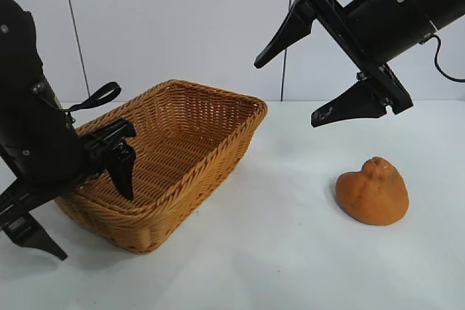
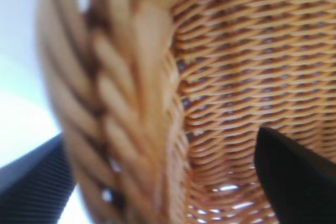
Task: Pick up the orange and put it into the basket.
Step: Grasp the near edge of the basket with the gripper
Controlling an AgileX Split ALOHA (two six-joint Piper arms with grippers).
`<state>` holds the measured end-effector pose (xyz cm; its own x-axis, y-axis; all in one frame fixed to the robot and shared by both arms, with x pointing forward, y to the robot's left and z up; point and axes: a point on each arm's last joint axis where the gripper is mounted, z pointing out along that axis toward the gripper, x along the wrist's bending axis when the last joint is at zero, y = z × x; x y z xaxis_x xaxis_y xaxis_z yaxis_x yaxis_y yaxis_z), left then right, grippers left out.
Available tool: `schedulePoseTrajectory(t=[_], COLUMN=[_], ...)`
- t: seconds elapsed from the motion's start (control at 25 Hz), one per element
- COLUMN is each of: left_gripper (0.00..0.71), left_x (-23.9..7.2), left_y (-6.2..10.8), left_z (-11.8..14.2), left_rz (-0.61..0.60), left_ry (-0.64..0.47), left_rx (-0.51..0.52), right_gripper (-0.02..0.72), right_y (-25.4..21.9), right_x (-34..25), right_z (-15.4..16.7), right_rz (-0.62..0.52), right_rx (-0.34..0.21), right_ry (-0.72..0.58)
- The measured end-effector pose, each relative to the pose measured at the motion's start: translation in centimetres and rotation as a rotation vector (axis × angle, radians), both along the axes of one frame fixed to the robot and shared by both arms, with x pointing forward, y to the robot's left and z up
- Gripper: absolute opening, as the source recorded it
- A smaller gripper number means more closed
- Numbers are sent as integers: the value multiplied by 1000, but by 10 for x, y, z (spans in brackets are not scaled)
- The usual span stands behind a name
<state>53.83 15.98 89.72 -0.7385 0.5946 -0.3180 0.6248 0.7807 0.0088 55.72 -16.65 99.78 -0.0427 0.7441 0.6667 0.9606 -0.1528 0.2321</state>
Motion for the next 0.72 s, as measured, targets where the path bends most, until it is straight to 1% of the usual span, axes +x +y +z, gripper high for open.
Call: schedulePoseTrajectory(t=[0.08,0.24,0.32,0.4,0.48,0.56,0.64,0.72], left_gripper=[636,635,617,583,536,466,368,223], left_x=[2,7,8,7,7,7,6,5], left_y=[3,16,19,19,18,17,16,15], left_z=[0,0,0,0,0,0,0,0], left_rz=[12,40,34,33,40,37,39,46], left_ry=[-8,-6,1,8,13,15,19,31], left_rx=[-3,2,6,-1,-20,-31,-42,-52], right_gripper=[631,631,631,631,631,631,631,631], right_y=[0,0,0,0,0,0,0,0], right_x=[0,0,0,0,0,0,0,0], right_z=[0,0,0,0,0,0,0,0], right_rz=[0,0,1,1,1,1,0,0], right_rx=[0,0,0,0,0,0,0,0], right_ry=[0,0,1,1,1,1,0,0])
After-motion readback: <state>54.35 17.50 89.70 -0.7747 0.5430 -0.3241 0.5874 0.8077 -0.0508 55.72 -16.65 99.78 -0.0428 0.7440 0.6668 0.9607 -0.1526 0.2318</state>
